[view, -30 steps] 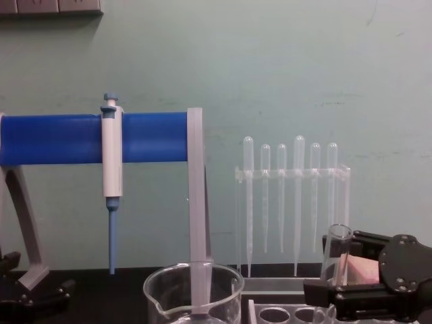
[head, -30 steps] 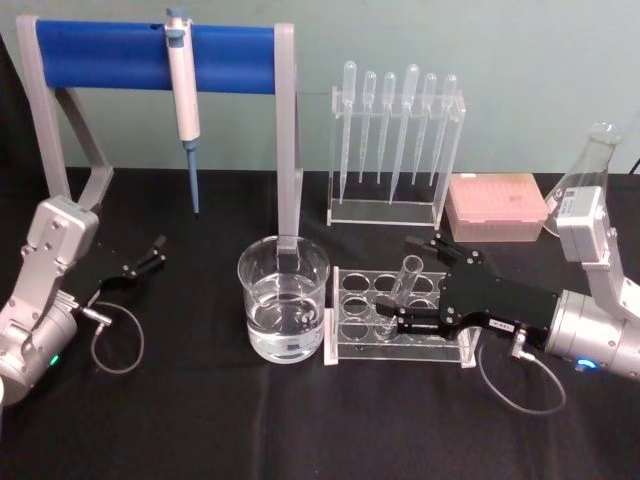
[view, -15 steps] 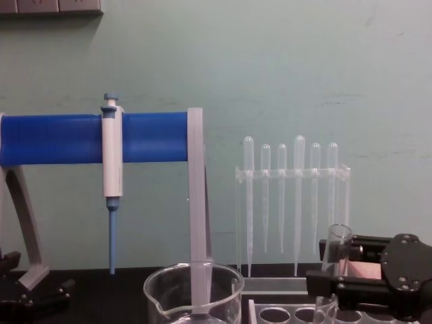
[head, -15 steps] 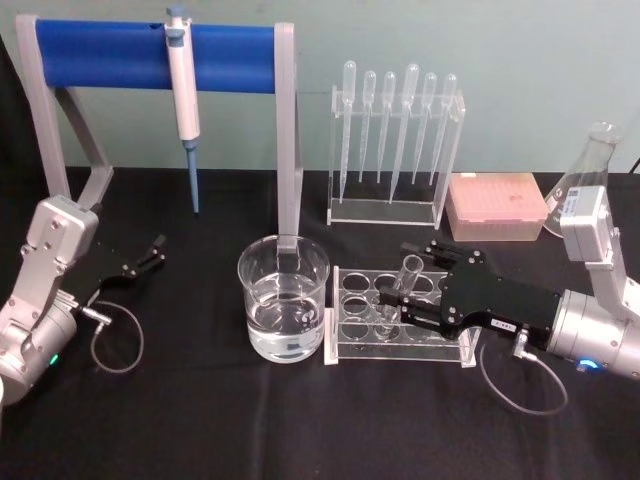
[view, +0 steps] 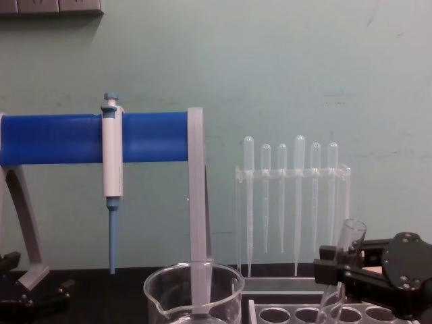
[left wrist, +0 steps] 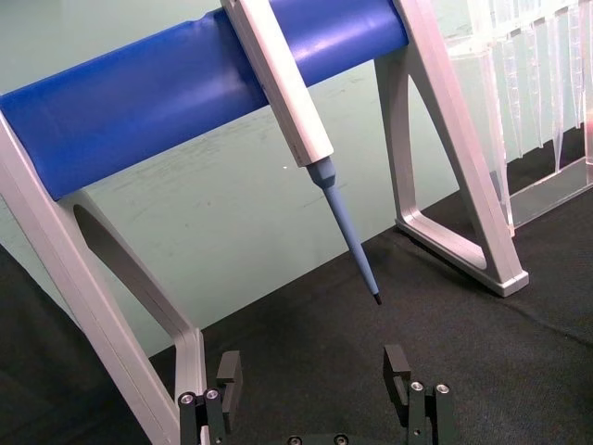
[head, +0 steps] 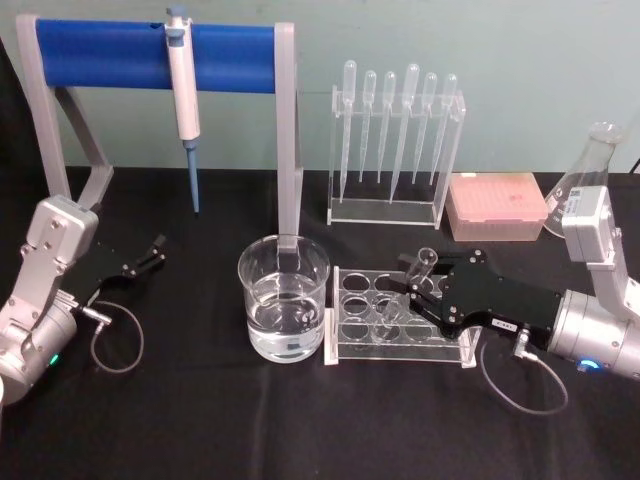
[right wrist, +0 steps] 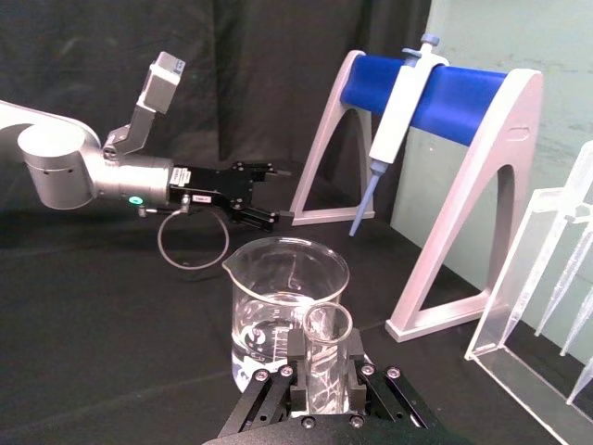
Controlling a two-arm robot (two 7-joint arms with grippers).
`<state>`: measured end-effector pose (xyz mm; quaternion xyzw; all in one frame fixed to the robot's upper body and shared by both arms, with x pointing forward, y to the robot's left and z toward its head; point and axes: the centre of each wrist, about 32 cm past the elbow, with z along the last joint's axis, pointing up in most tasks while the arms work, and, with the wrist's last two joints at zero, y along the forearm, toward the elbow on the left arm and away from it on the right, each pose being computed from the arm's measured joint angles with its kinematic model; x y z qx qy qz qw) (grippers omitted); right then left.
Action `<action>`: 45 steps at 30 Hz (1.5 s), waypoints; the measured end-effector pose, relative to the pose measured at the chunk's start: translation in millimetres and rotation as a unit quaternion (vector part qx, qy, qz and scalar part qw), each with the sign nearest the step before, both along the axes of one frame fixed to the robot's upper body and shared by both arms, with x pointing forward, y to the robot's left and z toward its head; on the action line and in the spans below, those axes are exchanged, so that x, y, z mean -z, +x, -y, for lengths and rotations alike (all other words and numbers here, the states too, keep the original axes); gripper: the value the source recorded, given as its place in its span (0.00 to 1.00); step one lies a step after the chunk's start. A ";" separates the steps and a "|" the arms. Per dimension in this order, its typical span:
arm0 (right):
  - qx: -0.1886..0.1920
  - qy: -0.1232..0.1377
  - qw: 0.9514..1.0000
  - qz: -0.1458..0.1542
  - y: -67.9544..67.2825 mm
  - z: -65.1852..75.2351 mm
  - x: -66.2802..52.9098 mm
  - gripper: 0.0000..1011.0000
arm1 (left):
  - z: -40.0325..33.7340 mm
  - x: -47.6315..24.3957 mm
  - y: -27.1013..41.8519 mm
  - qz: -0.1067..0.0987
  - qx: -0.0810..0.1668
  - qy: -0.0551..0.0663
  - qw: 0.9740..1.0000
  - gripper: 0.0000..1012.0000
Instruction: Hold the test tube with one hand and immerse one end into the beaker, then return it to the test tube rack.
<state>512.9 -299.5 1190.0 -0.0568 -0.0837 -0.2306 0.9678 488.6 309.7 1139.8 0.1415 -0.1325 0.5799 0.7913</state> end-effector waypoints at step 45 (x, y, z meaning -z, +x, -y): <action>0.014 -0.026 0.999 -0.016 0.5 0.5 -106.9 0.22 | 0.0 0.0 0.0 0.000 0.000 0.000 1.000 0.99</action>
